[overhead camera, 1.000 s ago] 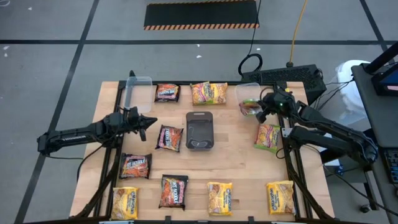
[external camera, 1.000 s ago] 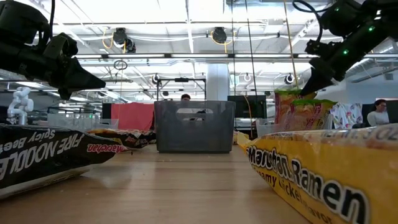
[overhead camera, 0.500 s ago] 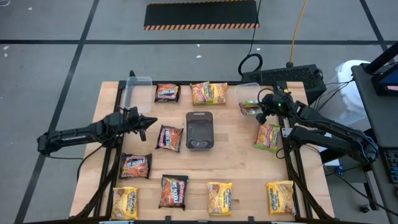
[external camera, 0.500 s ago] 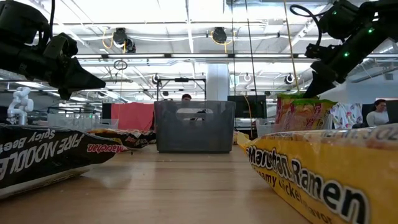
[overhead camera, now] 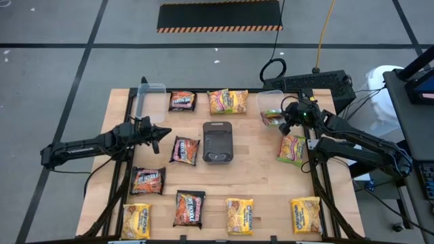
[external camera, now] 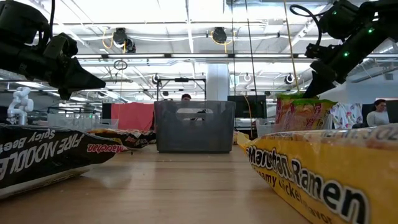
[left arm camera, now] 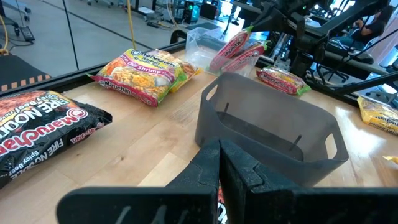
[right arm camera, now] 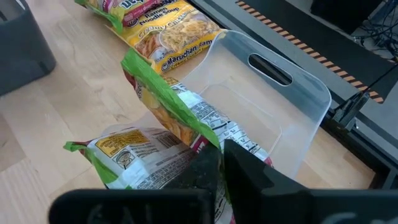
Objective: Sort Maruchan noodles
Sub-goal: Put the bottom green noodle pack into the right transparent bin, then adjust the green noodle pack
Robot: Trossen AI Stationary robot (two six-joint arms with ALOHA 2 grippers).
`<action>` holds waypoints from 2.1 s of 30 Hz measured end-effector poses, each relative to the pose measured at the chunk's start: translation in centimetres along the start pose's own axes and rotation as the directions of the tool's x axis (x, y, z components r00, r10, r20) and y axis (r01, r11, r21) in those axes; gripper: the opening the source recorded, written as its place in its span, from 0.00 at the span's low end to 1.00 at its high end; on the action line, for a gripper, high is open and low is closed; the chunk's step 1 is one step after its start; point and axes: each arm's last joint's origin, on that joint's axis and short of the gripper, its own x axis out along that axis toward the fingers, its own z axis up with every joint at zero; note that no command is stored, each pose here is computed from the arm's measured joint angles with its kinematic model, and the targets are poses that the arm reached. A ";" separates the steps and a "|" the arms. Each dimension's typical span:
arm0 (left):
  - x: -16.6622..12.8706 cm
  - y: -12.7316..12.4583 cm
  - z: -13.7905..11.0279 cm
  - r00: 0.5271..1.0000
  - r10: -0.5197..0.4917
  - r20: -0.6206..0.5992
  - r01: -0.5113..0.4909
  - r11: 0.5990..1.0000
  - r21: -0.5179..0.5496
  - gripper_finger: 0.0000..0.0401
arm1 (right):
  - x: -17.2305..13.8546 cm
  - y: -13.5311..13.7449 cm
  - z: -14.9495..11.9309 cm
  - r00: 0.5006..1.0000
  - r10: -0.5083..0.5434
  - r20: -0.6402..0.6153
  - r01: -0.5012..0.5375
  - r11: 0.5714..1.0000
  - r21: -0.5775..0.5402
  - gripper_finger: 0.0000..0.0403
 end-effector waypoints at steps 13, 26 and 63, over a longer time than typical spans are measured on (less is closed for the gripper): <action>0.0 0.0 0.0 1.000 0.001 0.000 -0.001 1.000 0.003 0.01 | -0.6 -0.1 0.8 0.994 -0.005 0.111 0.012 0.998 -0.059 0.16; 0.0 0.0 0.0 1.000 0.001 0.001 -0.001 1.000 0.004 0.01 | -2.0 -0.4 1.3 0.972 -0.011 0.234 0.020 0.999 -0.036 0.16; 2.2 -1.9 7.2 0.998 0.001 0.065 0.011 0.982 -0.189 0.01 | -5.0 -1.0 3.4 0.822 -0.040 0.568 -0.087 0.977 0.194 0.16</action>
